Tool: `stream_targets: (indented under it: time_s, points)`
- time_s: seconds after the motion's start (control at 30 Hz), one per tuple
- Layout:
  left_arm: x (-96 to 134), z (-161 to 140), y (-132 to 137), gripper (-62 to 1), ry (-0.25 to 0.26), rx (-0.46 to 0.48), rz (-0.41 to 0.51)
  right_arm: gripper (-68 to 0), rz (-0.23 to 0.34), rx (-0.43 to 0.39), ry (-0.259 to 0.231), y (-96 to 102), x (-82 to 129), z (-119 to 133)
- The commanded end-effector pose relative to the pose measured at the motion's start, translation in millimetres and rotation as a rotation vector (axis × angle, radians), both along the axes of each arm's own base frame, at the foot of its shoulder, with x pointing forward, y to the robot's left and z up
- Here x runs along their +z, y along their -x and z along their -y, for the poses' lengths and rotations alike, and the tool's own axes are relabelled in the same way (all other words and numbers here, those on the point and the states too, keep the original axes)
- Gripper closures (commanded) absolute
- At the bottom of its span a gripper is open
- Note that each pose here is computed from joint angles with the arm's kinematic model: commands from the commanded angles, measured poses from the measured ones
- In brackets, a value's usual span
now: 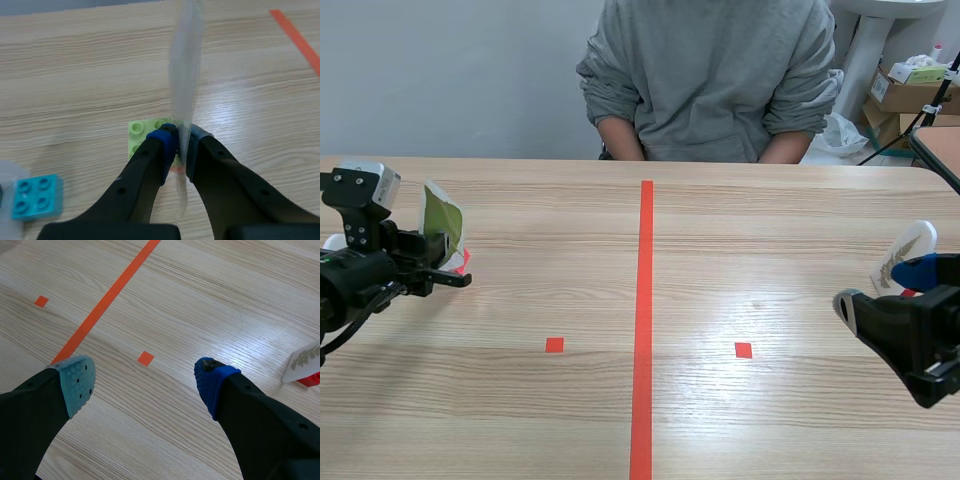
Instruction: Do the leaf sorting experiment
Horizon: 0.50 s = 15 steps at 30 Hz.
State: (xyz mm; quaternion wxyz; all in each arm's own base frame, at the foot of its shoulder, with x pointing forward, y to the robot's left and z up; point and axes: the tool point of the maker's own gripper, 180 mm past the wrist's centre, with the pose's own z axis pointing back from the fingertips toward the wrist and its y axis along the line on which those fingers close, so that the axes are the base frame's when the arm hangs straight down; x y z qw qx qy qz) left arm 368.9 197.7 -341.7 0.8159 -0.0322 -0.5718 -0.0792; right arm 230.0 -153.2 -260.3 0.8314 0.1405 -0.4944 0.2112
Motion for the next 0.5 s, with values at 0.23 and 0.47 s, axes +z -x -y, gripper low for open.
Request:
stream_targets:
  time_s: [0.23, 0.47]
  points:
    - [-0.3, -31.9, -25.9, -4.2, -0.013, 0.105, 0.006, -41.1, 0.028, 0.009, -0.002, -4.6, 8.0, -1.1]
    - [-2.8, -45.4, -38.6, -4.2, -0.026, 0.159, -0.001, -41.1, 0.028, 0.009, -0.002, -4.5, 7.9, -1.1]
